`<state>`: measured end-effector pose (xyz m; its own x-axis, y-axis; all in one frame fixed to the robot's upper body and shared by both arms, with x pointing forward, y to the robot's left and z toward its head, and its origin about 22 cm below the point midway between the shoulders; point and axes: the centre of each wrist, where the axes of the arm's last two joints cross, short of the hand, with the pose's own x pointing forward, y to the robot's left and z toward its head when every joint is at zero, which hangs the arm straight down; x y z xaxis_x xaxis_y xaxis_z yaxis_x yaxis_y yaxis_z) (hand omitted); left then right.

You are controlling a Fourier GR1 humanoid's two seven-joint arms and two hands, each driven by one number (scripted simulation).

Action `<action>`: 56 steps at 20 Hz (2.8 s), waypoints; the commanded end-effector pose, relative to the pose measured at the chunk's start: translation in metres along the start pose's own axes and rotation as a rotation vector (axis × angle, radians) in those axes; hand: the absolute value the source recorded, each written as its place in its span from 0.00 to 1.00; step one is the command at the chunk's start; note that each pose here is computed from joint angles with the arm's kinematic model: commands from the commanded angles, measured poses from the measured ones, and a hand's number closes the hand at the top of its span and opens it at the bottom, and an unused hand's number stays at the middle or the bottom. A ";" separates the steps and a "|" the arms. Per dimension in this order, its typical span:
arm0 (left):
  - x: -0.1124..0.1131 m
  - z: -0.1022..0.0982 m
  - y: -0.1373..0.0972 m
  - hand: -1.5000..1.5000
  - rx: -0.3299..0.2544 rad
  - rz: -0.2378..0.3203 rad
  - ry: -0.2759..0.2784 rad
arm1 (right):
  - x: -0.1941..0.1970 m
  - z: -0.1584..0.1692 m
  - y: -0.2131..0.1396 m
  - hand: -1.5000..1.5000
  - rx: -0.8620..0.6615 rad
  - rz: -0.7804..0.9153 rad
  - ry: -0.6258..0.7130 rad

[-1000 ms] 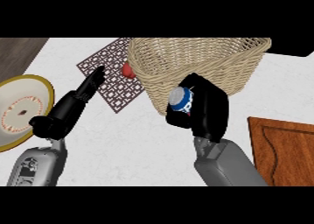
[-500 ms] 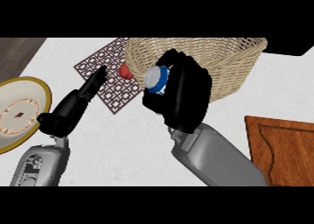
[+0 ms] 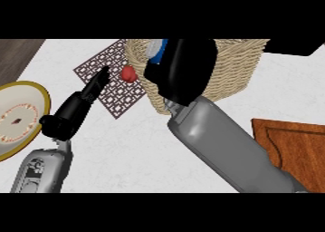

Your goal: Pick the can from the cutting board and place it in the basket

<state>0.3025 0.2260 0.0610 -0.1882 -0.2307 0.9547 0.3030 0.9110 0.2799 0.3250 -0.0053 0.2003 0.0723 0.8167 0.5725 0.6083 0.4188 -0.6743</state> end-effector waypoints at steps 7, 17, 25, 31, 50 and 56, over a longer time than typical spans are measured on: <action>-0.002 0.005 0.010 0.50 0.025 0.003 0.006 | 0.032 -0.054 -0.008 1.00 -0.203 -0.042 0.304; -0.002 0.012 0.018 0.50 0.056 0.001 0.009 | 0.014 -0.084 -0.002 1.00 -0.259 0.003 0.426; -0.007 0.015 0.018 0.50 0.083 0.000 0.013 | -0.008 -0.077 0.015 1.00 -0.237 -0.012 0.445; -0.011 0.028 0.023 0.50 0.099 0.000 0.044 | -0.053 -0.058 0.039 1.00 -0.293 0.055 0.402; -0.004 0.028 0.034 0.50 0.110 -0.007 0.033 | -0.085 -0.074 0.034 0.00 -0.425 -0.074 0.310; -0.008 0.031 0.037 0.50 0.105 -0.024 0.050 | -0.081 -0.082 -0.002 0.00 -0.527 -0.287 0.378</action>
<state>0.2864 0.2637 0.0574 -0.1580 -0.2485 0.9557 0.1970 0.9404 0.2771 0.3901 -0.0971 0.1787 0.1194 0.6538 0.7472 0.9034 0.2406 -0.3549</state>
